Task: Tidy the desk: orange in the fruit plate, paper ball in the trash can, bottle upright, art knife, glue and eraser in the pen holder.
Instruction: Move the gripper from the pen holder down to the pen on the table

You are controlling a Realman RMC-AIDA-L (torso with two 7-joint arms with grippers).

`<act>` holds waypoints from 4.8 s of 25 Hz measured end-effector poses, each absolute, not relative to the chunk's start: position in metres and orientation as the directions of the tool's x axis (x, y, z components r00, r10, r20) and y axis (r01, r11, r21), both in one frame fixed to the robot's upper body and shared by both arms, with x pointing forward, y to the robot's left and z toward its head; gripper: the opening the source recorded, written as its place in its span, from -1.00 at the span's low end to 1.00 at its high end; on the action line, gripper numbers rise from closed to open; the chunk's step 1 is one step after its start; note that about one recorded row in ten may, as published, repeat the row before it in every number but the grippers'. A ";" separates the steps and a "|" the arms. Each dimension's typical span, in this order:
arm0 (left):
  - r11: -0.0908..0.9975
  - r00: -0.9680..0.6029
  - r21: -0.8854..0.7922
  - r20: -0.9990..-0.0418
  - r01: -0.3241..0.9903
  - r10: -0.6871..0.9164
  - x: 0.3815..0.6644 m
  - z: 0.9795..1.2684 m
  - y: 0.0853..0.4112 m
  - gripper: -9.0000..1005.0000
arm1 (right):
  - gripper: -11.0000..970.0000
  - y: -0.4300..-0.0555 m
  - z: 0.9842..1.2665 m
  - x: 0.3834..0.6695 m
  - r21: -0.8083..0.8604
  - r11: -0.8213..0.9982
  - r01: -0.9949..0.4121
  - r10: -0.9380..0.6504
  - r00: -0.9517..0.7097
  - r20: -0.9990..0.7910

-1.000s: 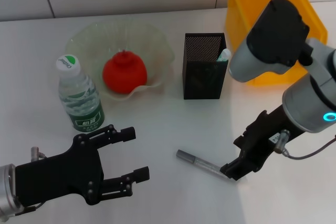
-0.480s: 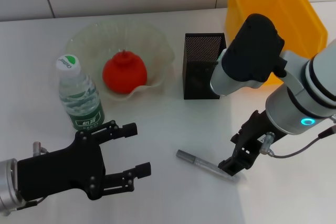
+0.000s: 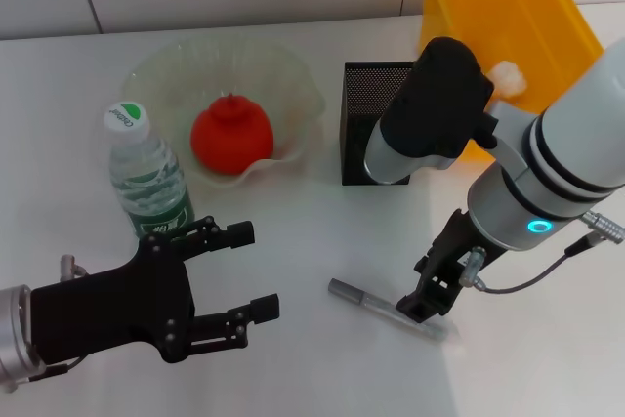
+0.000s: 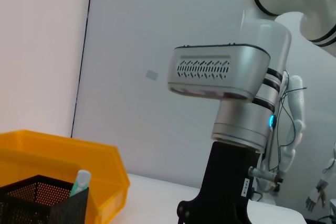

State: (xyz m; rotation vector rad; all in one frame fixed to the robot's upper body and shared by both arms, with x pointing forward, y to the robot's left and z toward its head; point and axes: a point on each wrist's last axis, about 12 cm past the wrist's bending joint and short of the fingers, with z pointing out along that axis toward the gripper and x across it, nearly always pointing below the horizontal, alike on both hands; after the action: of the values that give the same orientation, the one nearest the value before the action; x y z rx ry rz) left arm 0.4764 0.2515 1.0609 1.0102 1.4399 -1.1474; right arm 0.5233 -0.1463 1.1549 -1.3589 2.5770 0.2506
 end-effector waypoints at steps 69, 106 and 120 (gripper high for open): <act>0.172 -0.150 -0.145 -0.989 0.974 0.015 0.475 1.065 0.251 0.63 | -0.41 -0.123 1.128 0.522 0.043 0.539 -0.841 -0.824 -0.537 -0.180; 0.161 -0.136 -0.134 -0.991 0.978 0.003 0.473 1.068 0.253 0.63 | -0.85 -0.152 1.175 0.528 0.042 0.588 -0.808 -0.765 -0.572 -0.297; 0.155 -0.135 -0.132 -0.991 0.979 0.006 0.477 1.070 0.251 0.63 | -0.56 -0.136 1.157 0.521 0.070 0.571 -0.818 -0.780 -0.568 -0.263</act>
State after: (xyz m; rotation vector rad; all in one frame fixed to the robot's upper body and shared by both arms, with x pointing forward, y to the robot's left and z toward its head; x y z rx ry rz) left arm 0.4768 0.2512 1.0696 1.0387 1.3882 -1.1817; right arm 0.5211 -0.1359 1.1566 -1.3394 2.5999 0.2723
